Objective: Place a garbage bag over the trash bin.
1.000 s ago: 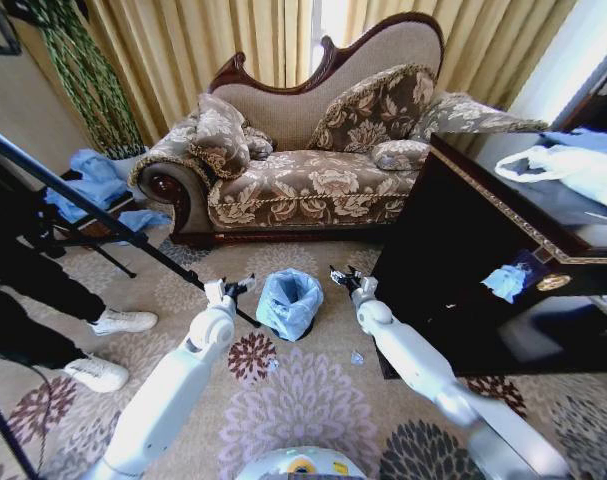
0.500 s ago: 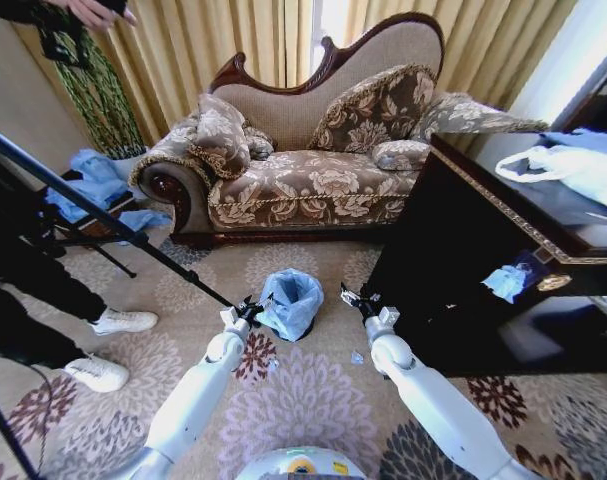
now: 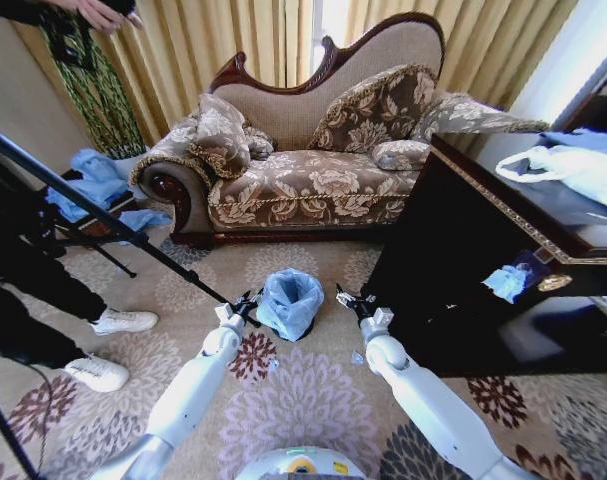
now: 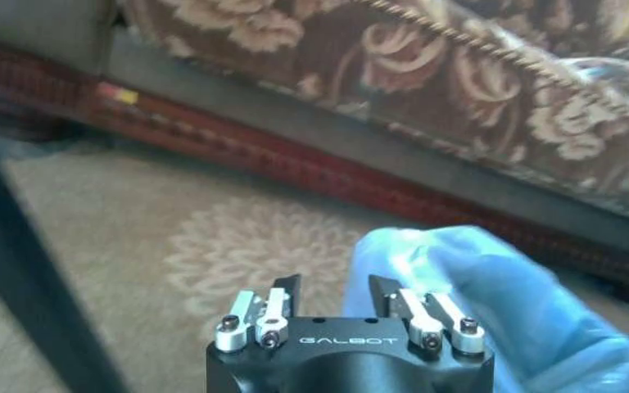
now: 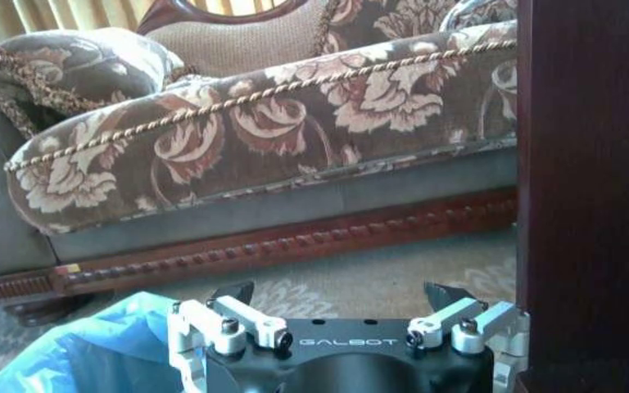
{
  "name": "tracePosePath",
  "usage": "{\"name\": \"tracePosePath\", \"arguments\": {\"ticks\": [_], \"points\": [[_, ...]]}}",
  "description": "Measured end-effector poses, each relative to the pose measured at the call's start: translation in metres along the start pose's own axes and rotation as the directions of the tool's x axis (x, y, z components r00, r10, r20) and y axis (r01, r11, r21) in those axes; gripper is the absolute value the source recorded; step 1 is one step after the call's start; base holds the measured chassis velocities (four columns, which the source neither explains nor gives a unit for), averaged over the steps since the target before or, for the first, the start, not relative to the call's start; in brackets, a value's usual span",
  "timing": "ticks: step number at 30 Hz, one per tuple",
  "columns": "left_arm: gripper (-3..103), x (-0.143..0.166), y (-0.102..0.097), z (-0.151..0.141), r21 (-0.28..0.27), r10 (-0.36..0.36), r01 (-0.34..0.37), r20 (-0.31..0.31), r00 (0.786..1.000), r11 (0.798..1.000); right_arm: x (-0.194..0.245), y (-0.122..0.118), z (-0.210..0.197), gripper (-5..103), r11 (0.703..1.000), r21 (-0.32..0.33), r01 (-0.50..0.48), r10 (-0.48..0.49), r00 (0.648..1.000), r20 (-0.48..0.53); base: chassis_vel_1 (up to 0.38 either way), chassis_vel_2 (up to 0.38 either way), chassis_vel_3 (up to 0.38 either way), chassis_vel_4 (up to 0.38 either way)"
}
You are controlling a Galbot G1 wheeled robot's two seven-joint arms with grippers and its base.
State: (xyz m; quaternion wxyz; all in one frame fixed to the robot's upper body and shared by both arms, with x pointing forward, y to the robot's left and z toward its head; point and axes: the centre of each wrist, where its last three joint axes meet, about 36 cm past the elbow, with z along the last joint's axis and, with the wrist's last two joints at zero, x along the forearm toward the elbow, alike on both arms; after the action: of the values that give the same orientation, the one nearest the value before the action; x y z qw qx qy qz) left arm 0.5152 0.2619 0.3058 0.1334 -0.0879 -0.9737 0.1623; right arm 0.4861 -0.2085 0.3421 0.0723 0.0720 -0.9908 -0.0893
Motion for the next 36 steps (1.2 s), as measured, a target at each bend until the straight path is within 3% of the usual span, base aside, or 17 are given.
{"name": "tracePosePath", "arguments": {"ticks": [4,9,12,14,17,28,36], "points": [[33,0.003,-0.01,-0.006,-0.002,0.039,-0.039,-0.016,0.999,0.999,-0.003,-0.002,0.004,100,1.0,0.008,-0.002,0.002,1.0,-0.008,0.0,0.0,0.0,0.0],[55,-0.006,-0.014,-0.002,-0.023,0.04,-0.041,-0.041,0.998,0.999,-0.004,-0.004,0.009,100,1.0,0.022,0.004,-0.004,1.0,-0.011,0.0,0.0,0.0,0.0],[60,-0.012,-0.015,0.0,-0.033,0.036,-0.038,-0.049,0.998,0.999,-0.003,-0.004,0.009,100,1.0,0.023,0.007,-0.007,1.0,-0.012,0.0,0.0,0.0,0.0],[72,-0.017,-0.016,-0.001,-0.038,0.034,-0.036,-0.049,0.998,0.999,-0.004,-0.005,0.009,100,1.0,0.023,0.008,-0.008,1.0,-0.012,0.0,0.0,0.0,0.0],[77,-0.019,-0.019,-0.002,-0.039,0.038,-0.04,-0.046,0.998,0.998,-0.004,-0.006,0.01,100,1.0,0.025,0.008,-0.008,1.0,-0.014,0.0,0.0,0.0,0.0],[76,-0.015,-0.025,-0.007,-0.039,0.048,-0.05,-0.042,0.998,0.998,-0.007,-0.006,0.014,100,0.999,0.031,0.014,-0.013,1.0,-0.021,0.0,0.0,0.0,0.0],[67,-0.018,-0.019,-0.004,-0.036,0.031,-0.033,-0.049,0.998,0.999,-0.008,-0.006,0.013,100,0.999,0.034,0.017,-0.017,1.0,-0.017,0.0,0.0,0.0,0.0]]}}
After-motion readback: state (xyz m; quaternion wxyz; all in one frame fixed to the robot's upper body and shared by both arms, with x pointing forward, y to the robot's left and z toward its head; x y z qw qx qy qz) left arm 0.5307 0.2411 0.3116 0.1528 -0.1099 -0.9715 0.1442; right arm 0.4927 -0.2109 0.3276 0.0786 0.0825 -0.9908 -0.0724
